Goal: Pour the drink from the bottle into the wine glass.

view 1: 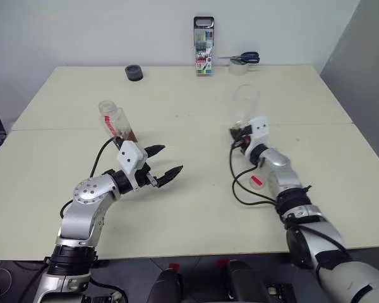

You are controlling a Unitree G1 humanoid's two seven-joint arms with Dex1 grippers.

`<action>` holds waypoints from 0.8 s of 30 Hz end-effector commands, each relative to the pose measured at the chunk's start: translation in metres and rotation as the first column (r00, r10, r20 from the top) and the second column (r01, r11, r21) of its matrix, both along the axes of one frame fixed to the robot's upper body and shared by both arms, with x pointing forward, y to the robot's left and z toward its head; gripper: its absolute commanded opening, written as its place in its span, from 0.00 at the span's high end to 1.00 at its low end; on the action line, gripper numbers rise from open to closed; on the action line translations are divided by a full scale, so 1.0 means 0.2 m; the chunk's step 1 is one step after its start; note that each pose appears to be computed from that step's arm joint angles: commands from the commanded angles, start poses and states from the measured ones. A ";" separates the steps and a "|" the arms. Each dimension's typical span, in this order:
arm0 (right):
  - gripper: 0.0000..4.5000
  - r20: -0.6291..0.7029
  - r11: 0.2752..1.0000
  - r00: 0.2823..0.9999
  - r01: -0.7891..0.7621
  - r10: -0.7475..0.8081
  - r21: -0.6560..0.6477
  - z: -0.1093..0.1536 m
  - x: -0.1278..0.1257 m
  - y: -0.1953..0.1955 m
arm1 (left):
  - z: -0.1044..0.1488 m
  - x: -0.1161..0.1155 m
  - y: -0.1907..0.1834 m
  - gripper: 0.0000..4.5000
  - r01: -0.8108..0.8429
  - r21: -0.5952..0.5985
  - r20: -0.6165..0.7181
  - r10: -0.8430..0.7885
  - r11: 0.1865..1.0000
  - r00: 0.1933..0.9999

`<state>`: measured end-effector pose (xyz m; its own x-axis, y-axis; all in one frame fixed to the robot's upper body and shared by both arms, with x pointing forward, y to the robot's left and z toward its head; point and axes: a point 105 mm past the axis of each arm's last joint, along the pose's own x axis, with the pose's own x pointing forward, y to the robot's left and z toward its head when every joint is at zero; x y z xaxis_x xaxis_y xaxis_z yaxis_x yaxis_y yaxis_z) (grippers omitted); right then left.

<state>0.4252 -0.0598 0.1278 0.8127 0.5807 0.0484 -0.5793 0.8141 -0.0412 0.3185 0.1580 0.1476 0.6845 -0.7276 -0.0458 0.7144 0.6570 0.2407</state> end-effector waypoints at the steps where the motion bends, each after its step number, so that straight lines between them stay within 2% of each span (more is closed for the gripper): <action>1: 0.97 0.055 0.995 0.993 -0.102 0.102 0.004 0.08 -0.07 0.18 | 0.08 -0.02 0.04 0.00 -0.031 -0.003 0.045 0.031 1.000 0.998; 7: 0.97 0.013 0.987 0.987 -0.163 0.163 0.003 0.03 -0.12 0.30 | 0.13 -0.01 0.09 0.00 -0.079 -0.013 0.061 0.079 0.997 0.995; 16: 0.97 -0.017 0.981 0.981 -0.196 0.195 -0.011 -0.02 -0.14 0.31 | 0.19 -0.01 0.07 0.00 -0.080 -0.025 0.078 0.082 0.996 0.994; 24: 0.35 -0.017 0.978 0.978 -0.209 0.209 -0.019 -0.03 -0.15 0.31 | 0.27 0.01 0.03 0.00 -0.063 -0.044 0.126 0.068 0.997 0.990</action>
